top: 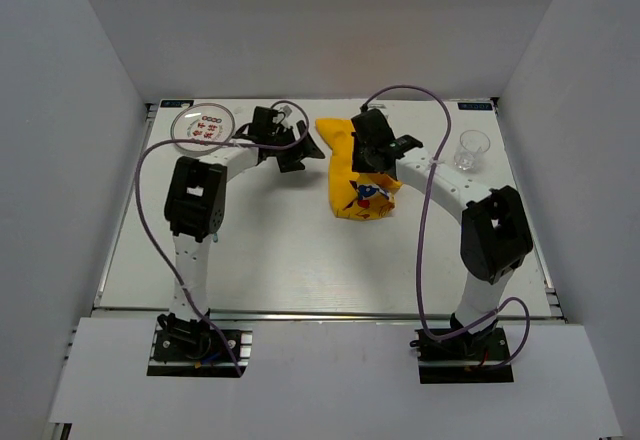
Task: Set the dinner table for one person
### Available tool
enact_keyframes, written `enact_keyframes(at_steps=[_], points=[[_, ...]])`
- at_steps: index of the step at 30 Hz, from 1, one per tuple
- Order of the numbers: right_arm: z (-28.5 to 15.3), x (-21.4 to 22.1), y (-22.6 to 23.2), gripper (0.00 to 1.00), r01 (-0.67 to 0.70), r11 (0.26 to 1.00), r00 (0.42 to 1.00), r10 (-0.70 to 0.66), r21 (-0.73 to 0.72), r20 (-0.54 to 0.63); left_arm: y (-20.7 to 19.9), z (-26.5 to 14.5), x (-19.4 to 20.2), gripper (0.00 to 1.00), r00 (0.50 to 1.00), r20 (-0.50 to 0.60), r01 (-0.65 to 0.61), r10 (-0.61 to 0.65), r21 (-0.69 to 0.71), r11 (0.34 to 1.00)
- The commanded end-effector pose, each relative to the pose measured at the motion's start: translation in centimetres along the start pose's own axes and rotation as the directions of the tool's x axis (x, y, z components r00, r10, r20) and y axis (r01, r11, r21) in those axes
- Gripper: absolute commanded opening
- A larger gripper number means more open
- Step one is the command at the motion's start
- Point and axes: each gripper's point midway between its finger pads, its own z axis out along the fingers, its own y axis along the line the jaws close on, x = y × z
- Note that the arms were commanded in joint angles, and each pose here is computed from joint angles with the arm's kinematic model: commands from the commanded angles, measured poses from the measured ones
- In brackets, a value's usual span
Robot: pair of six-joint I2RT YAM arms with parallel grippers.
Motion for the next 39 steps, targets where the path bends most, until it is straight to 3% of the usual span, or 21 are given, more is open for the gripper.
enact_keyframes(at_steps=[1, 5, 10, 14, 20, 21, 25, 30, 34, 39], points=[[-0.8, -1.3, 1.2, 0.0, -0.053, 0.995, 0.998, 0.056, -0.08, 0.035, -2.7, 1.5, -1.6, 0.89, 0.997, 0.027, -0.068, 0.066, 0.086, 0.994], [-0.8, -1.2, 1.4, 0.0, -0.06, 0.993, 0.998, 0.063, -0.102, 0.026, -2.9, 4.1, -1.2, 0.79, 0.996, -0.003, -0.084, 0.085, 0.1, 0.991], [-0.5, -1.3, 1.1, 0.0, -0.065, 0.992, 0.997, 0.068, -0.105, 0.022, -3.3, 5.3, 1.1, 0.78, 0.994, -0.031, -0.095, 0.1, 0.135, 0.986], [-0.3, -1.2, 1.0, 0.0, -0.077, 0.991, 0.997, 0.08, -0.112, 0.016, -2.4, 6.0, 1.9, 0.6, 0.995, -0.055, -0.078, 0.085, 0.133, 0.988], [0.0, -1.0, 1.0, 0.0, -0.08, 0.99, 0.997, 0.082, -0.116, 0.007, -1.9, 6.4, 2.9, 0.46, 0.995, -0.06, -0.075, 0.083, 0.133, 0.988], [0.0, -1.0, 0.9, 0.0, -0.079, 0.99, 0.997, 0.08, -0.114, 0.007, -1.9, 6.5, 3.1, 0.37, 0.994, -0.067, -0.073, 0.083, 0.14, 0.987], [0.4, -0.8, 0.7, 0.0, -0.081, 0.991, 0.997, 0.082, -0.103, 0.001, -2.3, 6.5, 3.0, 0.23, 0.994, -0.059, -0.082, 0.092, 0.163, 0.983], [0.6, -0.6, 0.6, 0.0, -0.077, 0.992, 0.997, 0.077, -0.099, -0.005, -3.1, 6.3, 2.5, 0.18, 0.993, -0.041, -0.098, 0.107, 0.188, 0.977], [0.6, -0.4, 0.4, 0.0, -0.081, 0.992, 0.997, 0.08, -0.099, -0.011, -4.1, 6.0, 1.9, 0.0, 0.992, -0.016, -0.116, 0.123, 0.227, 0.967], [-0.2, -0.7, 0.3, 0.0, -0.102, 0.986, 0.995, 0.101, -0.131, -0.012, -5.9, 3.8, 0.6, 0.0, 0.991, 0.03, -0.136, 0.133, 0.247, 0.959]])
